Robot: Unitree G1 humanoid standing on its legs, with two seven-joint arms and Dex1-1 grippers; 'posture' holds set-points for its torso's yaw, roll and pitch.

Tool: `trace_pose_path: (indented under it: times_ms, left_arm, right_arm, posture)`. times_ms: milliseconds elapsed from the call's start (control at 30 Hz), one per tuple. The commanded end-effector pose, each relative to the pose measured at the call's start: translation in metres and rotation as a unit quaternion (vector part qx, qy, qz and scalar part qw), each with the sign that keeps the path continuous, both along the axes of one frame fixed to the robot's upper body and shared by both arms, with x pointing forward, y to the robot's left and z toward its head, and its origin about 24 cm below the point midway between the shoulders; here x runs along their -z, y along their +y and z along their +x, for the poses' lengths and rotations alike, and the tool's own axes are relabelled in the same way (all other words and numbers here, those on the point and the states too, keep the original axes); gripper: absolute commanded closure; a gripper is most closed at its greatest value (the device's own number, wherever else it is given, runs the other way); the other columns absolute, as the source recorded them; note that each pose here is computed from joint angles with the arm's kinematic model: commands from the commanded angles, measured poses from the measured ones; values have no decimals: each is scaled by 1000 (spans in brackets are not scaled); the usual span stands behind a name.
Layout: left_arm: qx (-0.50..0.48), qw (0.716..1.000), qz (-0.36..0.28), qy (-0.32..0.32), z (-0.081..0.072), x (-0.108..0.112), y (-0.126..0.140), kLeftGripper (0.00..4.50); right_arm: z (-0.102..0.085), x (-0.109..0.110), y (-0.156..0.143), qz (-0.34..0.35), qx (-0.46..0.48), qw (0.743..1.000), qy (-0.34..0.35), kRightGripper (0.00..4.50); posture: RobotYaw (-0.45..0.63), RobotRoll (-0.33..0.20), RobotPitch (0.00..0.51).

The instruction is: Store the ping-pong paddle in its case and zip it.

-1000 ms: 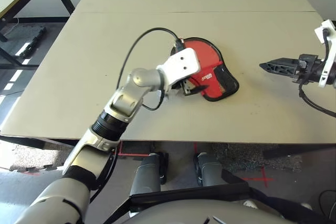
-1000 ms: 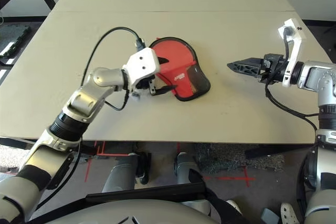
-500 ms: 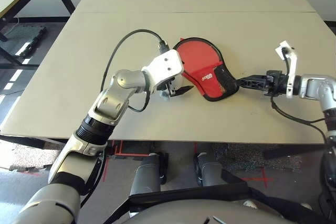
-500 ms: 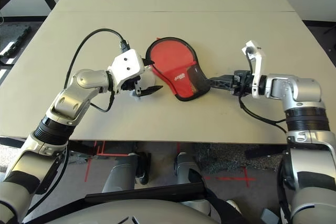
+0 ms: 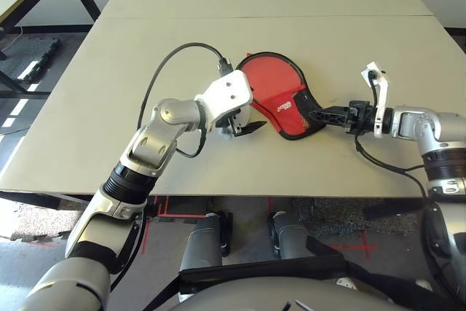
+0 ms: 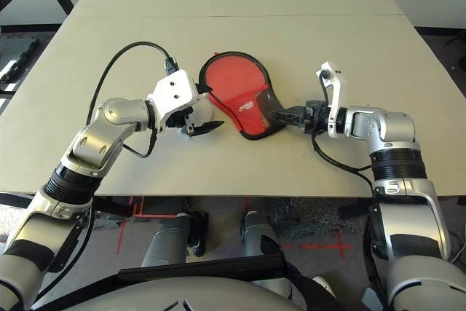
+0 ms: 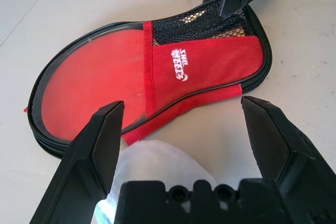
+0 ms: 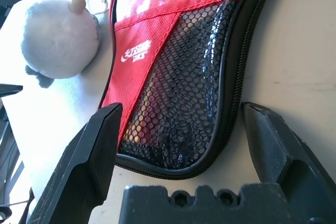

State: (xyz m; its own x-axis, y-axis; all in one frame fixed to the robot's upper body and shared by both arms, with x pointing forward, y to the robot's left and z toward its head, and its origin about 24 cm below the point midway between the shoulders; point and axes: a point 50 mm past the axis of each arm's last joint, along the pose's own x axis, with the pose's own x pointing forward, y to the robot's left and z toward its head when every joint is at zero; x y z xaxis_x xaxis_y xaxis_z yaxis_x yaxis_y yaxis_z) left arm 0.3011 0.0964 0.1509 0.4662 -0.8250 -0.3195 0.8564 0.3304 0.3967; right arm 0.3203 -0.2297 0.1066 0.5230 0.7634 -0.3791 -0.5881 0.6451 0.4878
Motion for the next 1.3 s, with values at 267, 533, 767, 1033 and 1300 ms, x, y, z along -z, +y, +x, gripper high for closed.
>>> trace_pose_path:
  times_ms: [267,533,767,1033,1300]
  left_arm:
    - [6,1000,4,11,-3,5,-1,0]
    - [5,1000,3,15,-5,8,-1,0]
    - [6,1000,4,18,-5,9,-1,0]
    - [5,1000,6,19,-5,11,-1,0]
    - [6,1000,4,19,-4,13,-3,0]
  right_arm:
    - [1,13,24,6,-28,999,29,26]
    - [1,15,20,8,-13,999,43,1952]
    - [-2,18,15,4,-2,998,57,4406]
    - [-9,15,3,7,17,997,74,4462]
    - [-30,0,-14,-3,18,996,87,4462]
  posture:
    - [-37,0,182]
    - [-38,0,185]
    - [-43,0,189]
    - [-46,0,189]
    - [-57,0,189]
